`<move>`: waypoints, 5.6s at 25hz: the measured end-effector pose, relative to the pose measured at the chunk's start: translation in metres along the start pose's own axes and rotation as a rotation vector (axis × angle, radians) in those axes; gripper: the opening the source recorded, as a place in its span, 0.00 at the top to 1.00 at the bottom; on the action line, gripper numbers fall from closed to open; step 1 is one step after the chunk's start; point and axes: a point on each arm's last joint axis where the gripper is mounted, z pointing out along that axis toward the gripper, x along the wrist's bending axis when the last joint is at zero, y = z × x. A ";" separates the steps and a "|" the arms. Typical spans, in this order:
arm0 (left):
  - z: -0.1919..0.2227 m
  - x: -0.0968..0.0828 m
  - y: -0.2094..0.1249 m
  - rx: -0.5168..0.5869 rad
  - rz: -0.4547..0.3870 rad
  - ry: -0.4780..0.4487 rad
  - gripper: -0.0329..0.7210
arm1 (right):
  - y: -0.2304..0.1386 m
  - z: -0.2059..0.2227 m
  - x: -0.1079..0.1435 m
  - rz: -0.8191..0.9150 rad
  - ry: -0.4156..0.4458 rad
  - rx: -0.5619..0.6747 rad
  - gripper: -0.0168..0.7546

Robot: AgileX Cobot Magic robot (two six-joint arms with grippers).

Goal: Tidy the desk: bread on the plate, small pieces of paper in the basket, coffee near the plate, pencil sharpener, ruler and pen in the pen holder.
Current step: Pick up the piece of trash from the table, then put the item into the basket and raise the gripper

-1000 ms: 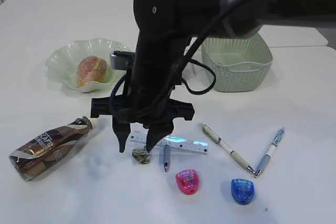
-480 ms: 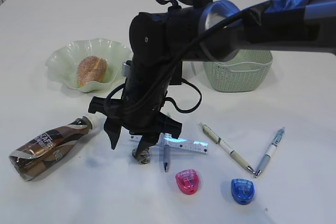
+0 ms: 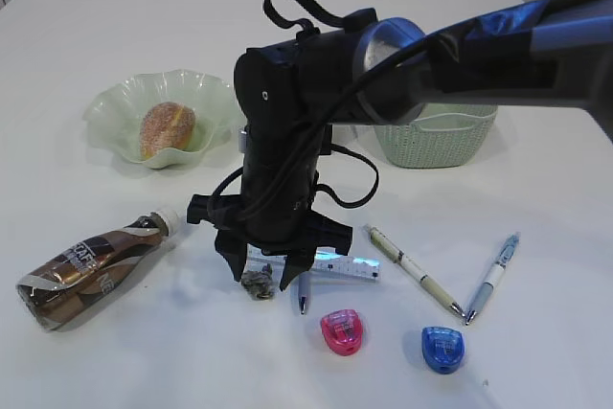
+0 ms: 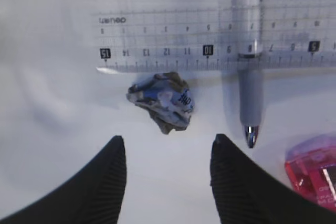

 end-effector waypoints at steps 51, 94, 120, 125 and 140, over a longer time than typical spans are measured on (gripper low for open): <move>0.000 -0.001 0.000 0.000 -0.008 -0.009 0.34 | 0.008 0.031 0.002 0.006 0.011 -0.032 0.96; 0.000 -0.003 0.000 -0.002 -0.024 -0.028 0.34 | 0.063 -0.119 0.012 -0.528 0.054 -0.332 0.96; 0.000 -0.004 0.000 -0.004 -0.035 -0.041 0.34 | 0.170 -0.147 -0.134 -0.357 -0.043 -0.400 0.96; 0.000 -0.004 0.000 -0.003 -0.041 -0.048 0.34 | 0.180 -0.149 -0.149 -0.336 -0.052 -0.429 0.96; 0.000 -0.005 0.000 0.001 -0.042 -0.051 0.34 | 0.202 -0.107 -0.161 -0.320 -0.082 -0.416 0.88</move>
